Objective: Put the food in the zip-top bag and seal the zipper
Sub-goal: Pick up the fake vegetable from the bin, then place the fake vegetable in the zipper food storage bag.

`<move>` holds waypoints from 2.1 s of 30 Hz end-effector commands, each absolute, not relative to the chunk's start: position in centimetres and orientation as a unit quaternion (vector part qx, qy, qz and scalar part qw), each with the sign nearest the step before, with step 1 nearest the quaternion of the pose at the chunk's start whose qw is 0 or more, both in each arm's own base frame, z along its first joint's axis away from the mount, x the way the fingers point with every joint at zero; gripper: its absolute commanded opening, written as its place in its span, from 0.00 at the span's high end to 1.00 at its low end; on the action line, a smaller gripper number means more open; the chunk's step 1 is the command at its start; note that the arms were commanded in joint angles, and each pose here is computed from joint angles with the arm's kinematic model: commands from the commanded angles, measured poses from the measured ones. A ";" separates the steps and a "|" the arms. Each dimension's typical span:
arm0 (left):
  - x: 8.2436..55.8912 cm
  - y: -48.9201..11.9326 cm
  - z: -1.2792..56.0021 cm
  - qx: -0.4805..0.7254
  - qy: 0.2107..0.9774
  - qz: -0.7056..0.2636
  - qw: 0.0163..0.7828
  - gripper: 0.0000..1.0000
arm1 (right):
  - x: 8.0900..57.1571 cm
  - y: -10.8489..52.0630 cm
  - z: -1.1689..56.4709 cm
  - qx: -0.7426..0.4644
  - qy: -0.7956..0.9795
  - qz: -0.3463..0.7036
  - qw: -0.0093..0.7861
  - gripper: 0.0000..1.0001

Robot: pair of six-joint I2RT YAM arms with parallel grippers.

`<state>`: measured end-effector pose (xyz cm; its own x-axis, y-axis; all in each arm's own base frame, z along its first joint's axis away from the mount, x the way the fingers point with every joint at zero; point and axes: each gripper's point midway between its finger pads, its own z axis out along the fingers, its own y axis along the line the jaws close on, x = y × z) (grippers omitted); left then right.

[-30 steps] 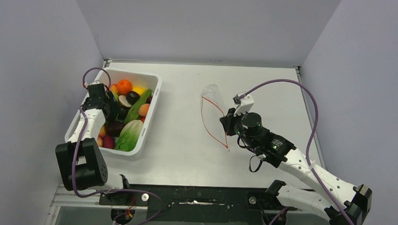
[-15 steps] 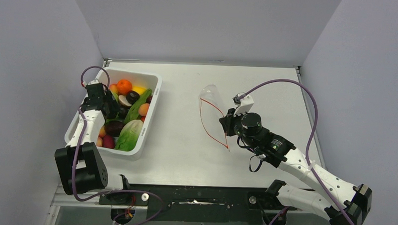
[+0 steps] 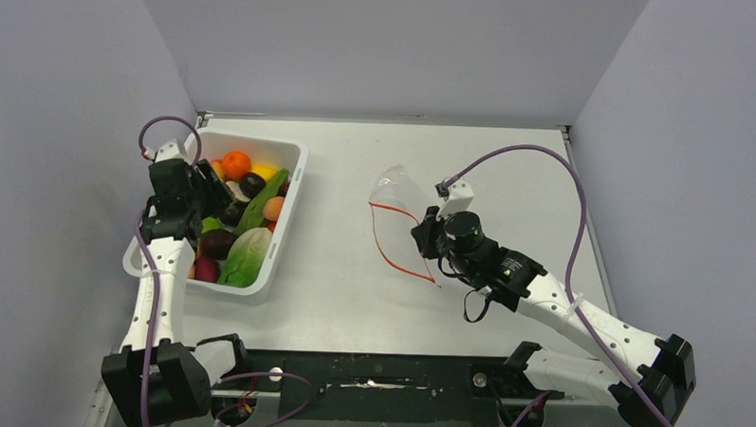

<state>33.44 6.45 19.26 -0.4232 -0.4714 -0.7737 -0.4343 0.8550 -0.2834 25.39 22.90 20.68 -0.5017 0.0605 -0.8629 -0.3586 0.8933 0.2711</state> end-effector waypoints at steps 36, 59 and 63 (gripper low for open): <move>25.6 -16.5 31.2 -0.037 0.705 -0.508 0.493 0.67 | 30.5 29.5 26.1 0.086 0.831 0.298 0.461 1.00; 27.6 -23.5 25.8 -0.033 0.774 -0.454 0.439 0.61 | 27.7 32.9 27.8 0.035 0.802 0.392 0.449 1.00; 27.8 -23.0 24.8 -0.043 0.786 -0.436 0.436 0.54 | 27.5 32.8 27.7 0.031 0.802 0.393 0.449 1.00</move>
<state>26.76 -23.31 22.63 -0.6742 -0.4309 -0.5998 0.2854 0.5970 -0.7497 28.00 32.50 24.57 -0.6369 0.3615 -0.6809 -0.2386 0.7474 0.6200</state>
